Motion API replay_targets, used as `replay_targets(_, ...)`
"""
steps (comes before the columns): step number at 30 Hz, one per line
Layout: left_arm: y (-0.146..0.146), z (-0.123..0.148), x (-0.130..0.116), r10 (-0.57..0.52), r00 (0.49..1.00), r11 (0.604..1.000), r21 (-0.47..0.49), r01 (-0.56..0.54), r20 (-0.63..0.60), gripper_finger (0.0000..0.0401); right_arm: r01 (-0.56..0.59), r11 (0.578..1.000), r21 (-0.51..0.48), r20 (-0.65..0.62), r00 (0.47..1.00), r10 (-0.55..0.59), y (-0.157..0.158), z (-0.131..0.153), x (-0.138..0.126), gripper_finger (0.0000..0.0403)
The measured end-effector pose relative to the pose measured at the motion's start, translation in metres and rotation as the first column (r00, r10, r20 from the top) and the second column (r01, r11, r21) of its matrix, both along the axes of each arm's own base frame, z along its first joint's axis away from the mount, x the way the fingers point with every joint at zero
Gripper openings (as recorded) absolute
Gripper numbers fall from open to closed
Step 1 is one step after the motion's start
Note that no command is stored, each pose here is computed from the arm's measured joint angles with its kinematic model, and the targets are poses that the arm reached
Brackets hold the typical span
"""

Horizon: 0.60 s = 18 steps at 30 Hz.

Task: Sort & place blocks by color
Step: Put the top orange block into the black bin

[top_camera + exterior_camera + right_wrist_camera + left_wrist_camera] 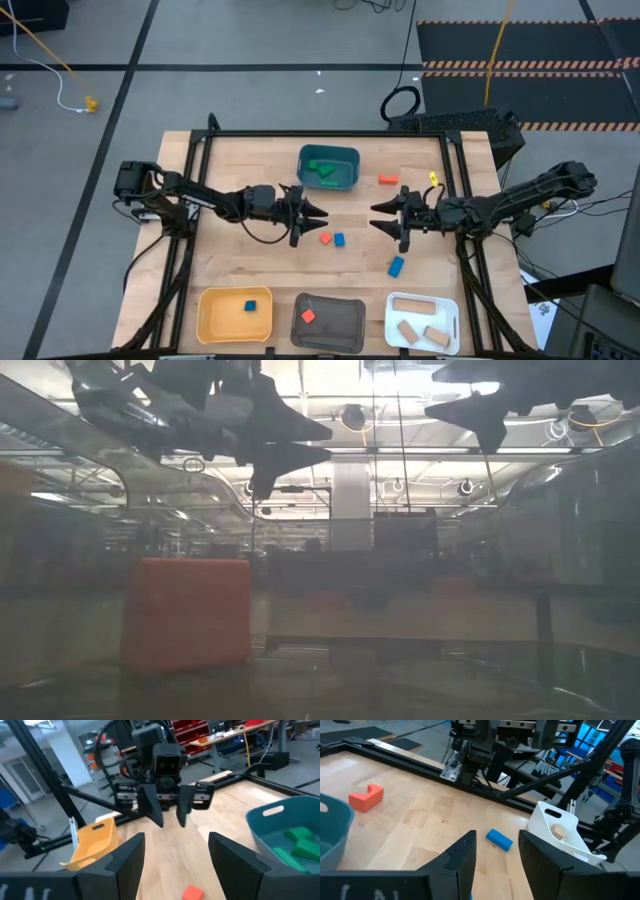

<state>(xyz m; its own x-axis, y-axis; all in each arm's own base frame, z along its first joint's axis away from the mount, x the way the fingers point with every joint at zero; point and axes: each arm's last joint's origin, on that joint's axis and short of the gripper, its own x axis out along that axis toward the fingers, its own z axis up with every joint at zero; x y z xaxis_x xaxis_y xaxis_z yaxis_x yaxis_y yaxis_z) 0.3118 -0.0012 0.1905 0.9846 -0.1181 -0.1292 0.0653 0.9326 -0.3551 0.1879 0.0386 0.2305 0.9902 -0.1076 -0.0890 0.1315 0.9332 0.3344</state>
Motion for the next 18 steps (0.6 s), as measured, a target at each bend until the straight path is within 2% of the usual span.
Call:
replay_targets(4,-0.003,0.000,0.000,-0.007,1.000,1.000,-0.011,0.007,-0.001,0.0147,0.017,1.000,-0.025,0.009,1.000,-0.017,-0.002,0.000,0.003,0.0212)
replay_targets(7,-0.004,0.000,0.000,-0.007,1.000,1.000,-0.027,0.007,-0.003,0.0147,0.126,0.987,-0.100,0.010,0.992,-0.125,-0.008,0.001,0.003,0.0212)
replay_targets(9,-0.005,0.000,0.000,-0.010,1.000,1.000,-0.029,0.010,-0.003,0.0147,0.252,0.949,-0.188,-0.021,0.965,-0.261,-0.016,-0.002,0.002,0.0212)
replay_targets(11,-0.007,0.000,0.000,-0.016,1.000,0.999,-0.030,0.016,0.000,0.0147,0.361,0.887,-0.286,-0.071,0.916,-0.396,-0.024,-0.007,0.000,0.0212)
replay_targets(14,-0.011,0.001,0.000,-0.027,1.000,0.999,-0.032,0.027,0.009,0.0147,0.442,0.788,-0.428,-0.150,0.825,-0.544,-0.038,-0.016,-0.003,0.0212)
replay_targets(18,-0.012,0.003,0.000,-0.013,0.999,0.999,-0.037,0.014,0.032,0.0147,0.508,0.723,-0.469,-0.195,0.739,-0.645,-0.059,-0.021,-0.006,0.0212)
